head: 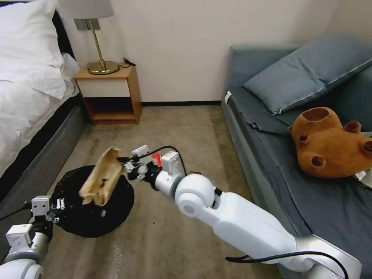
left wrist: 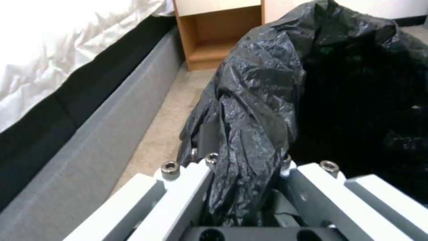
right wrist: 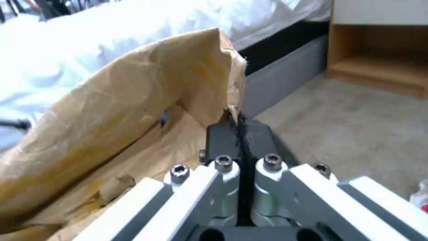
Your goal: Pick up the trash bin, then pick up the garbage on the floor and place it into the trash bin.
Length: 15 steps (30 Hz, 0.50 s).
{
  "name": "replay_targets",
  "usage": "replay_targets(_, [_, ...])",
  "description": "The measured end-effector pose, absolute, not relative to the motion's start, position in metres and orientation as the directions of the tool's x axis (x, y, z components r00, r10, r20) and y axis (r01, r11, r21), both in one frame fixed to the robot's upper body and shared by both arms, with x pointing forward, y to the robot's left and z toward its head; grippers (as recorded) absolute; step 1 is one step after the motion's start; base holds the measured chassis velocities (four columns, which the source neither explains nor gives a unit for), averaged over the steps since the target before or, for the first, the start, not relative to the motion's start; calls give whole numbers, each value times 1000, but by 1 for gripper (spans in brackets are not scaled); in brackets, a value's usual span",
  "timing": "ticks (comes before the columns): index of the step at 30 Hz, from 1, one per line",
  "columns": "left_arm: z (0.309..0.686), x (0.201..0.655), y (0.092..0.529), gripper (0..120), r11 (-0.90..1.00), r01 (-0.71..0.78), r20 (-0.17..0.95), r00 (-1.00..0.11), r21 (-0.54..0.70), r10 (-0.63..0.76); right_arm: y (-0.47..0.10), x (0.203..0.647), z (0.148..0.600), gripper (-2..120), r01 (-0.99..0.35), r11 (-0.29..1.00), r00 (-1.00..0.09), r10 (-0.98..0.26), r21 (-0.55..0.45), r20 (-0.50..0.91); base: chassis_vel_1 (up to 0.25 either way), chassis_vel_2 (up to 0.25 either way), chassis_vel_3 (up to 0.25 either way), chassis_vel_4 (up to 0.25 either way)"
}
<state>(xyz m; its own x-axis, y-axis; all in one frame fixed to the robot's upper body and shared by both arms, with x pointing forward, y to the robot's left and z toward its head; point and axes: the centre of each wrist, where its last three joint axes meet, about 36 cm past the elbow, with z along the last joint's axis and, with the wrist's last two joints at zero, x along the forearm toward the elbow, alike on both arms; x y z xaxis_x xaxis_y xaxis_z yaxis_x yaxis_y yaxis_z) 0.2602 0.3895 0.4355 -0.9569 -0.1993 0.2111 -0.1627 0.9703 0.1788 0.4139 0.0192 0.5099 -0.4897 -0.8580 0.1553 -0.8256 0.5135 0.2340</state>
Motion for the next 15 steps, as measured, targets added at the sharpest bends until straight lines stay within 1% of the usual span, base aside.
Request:
replay_targets(2, [437,259,388,4,971,-161,210,-958,175,-196,26,414,502,0,-830,512,-487,-859,222,161,0,0,0,0])
replay_targets(4, [441,259,385,4,972,-160,203,-960,171,-193,37,417,482,0,-828,530,-501,-846,184,184,0,0,0,0])
replay_targets(5, [441,259,385,4,972,-160,203,-960,171,-193,37,417,482,0,-828,530,-501,-846,184,184,0,0,0,0])
replay_targets(6, [441,258,385,4,972,-162,202,-960,169,-195,42,421,467,0,-820,548,-515,-832,164,208,0,0,0,0])
replay_targets(8, [441,258,385,4,972,-163,202,-959,169,-196,44,422,462,0,-816,556,-521,-826,157,216,0,0,0,0])
replay_targets(9, [440,257,385,4,972,-164,205,-959,168,-198,47,425,454,7,-810,569,-533,-815,143,227,0,0,0,0])
replay_targets(10, [440,257,385,4,972,-165,206,-958,167,-198,48,426,450,11,-807,575,-538,-810,137,233,0,0,0,0])
replay_targets(11, [440,257,385,4,972,-165,206,-958,167,-198,48,426,450,11,-807,575,-538,-810,137,233,0,0,0,0])
replay_targets(14, [438,257,384,4,973,-165,208,-958,162,-197,49,427,443,28,-800,587,-550,-800,122,240,0,0,0,0])
replay_targets(15, [438,257,384,4,973,-165,208,-958,162,-197,49,427,443,28,-800,587,-550,-800,122,240,0,0,0,0])
